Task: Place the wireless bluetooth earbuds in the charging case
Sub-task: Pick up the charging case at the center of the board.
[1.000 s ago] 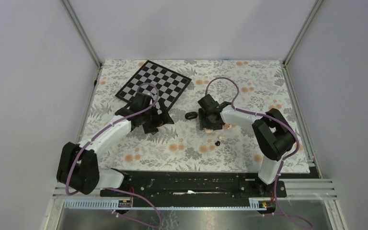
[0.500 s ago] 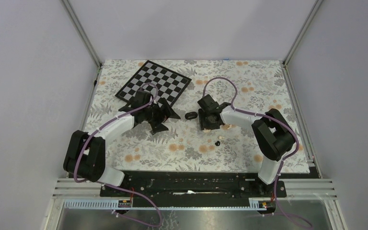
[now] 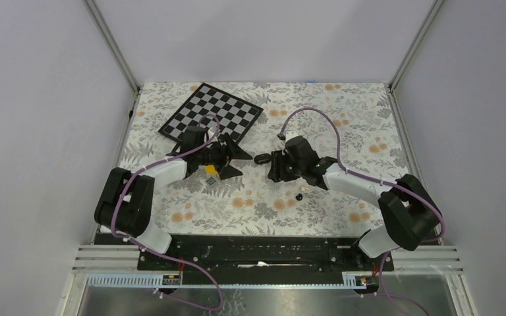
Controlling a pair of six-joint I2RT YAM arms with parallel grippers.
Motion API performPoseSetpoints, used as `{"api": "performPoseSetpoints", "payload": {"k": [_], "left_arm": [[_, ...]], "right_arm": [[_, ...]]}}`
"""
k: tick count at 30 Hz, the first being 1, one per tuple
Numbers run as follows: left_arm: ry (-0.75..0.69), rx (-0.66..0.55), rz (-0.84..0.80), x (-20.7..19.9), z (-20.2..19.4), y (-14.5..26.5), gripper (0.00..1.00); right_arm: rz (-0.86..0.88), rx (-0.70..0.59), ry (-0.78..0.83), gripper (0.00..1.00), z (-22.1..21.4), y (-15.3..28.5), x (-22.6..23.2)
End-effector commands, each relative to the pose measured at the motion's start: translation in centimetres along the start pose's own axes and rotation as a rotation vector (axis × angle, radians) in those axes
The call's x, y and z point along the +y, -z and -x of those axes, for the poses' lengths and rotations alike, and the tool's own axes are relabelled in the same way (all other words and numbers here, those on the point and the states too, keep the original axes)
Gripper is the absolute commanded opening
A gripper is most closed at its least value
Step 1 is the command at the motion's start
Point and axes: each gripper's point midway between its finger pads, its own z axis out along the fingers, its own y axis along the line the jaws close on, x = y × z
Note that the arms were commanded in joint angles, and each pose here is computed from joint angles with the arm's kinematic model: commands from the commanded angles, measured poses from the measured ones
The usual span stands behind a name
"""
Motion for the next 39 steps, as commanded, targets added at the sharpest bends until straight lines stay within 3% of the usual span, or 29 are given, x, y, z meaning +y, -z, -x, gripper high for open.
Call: {"api": "performPoseSetpoints", "payload": {"k": [1, 15, 20, 27, 33, 36, 37, 39], "left_arm": [[-0.086, 0.012, -0.240, -3.9, -1.0, 0.2, 0.89], [-0.136, 0.137, -0.259, -4.6, -3.6, -3.4, 0.77], [-0.135, 0.154, -0.245, -4.5, -4.3, -4.4, 0.59], [-0.200, 0.162, -0.188, -4.4, -5.0, -5.3, 0.55], [-0.214, 0.163, -0.165, -4.2, -5.0, -5.4, 0.31], [-0.215, 0.162, -0.159, -4.0, -5.0, -5.5, 0.09], [-0.218, 0.165, -0.154, -3.8, -5.0, -5.5, 0.00], [-0.236, 0.166, -0.141, -3.7, -4.9, -5.5, 0.00]], "right_arm": [[0.143, -0.173, 0.009, 0.43, 3.7, 1.9, 3.3], [0.248, -0.212, 0.017, 0.44, 4.0, 3.8, 5.0], [0.259, -0.208, 0.016, 0.44, 3.9, 3.8, 5.3], [0.277, -0.183, 0.011, 0.44, 3.8, 3.3, 5.7], [0.270, -0.178, 0.006, 0.44, 3.7, 3.0, 5.6], [0.266, -0.170, -0.006, 0.47, 3.6, 2.8, 5.5], [0.265, -0.168, -0.012, 0.54, 3.5, 2.8, 5.5], [0.256, -0.167, -0.023, 0.76, 3.5, 2.8, 5.3]]}}
